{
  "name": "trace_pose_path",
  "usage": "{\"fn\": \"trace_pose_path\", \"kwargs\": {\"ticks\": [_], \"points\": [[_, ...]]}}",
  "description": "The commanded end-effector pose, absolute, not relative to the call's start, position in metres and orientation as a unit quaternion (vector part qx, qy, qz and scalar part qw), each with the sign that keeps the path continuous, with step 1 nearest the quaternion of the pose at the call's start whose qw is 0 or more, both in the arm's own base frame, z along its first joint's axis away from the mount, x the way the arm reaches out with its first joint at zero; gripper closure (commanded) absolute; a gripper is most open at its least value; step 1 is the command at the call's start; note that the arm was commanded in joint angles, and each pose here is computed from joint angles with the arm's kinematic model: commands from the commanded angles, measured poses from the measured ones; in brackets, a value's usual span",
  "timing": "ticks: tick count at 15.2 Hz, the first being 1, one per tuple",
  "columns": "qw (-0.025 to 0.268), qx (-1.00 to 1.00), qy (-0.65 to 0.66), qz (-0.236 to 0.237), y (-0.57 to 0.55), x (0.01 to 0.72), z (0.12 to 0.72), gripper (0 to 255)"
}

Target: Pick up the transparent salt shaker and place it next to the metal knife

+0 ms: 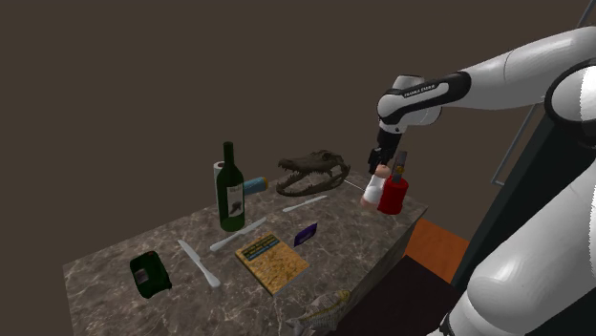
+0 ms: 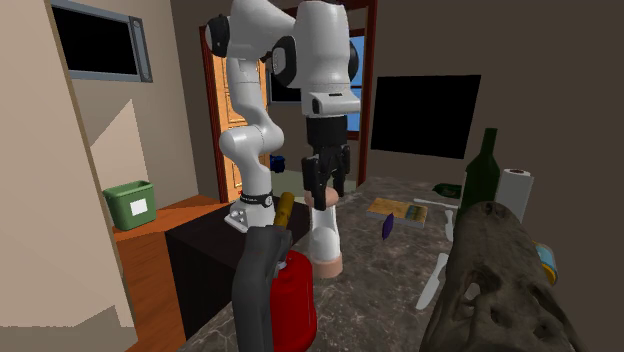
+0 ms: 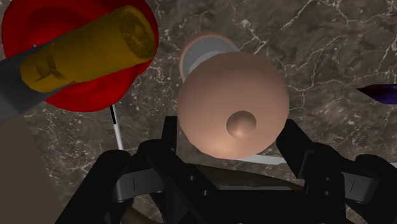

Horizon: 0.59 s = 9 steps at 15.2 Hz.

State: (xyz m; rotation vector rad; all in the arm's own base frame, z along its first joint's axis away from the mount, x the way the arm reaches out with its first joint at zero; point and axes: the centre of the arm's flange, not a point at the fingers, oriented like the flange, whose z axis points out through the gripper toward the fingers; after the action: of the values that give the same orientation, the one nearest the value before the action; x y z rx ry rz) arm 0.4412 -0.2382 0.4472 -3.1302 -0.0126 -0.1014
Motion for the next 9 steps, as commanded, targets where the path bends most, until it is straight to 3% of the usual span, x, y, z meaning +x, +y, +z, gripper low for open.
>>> {"fn": "trace_pose_path", "kwargs": {"ticks": [1, 9], "points": [[0.005, -0.999, -0.004, -0.032, -0.237, 0.441, 0.459, 255], [0.005, -0.999, -0.004, -0.032, -0.237, 0.441, 0.501, 255]]}}
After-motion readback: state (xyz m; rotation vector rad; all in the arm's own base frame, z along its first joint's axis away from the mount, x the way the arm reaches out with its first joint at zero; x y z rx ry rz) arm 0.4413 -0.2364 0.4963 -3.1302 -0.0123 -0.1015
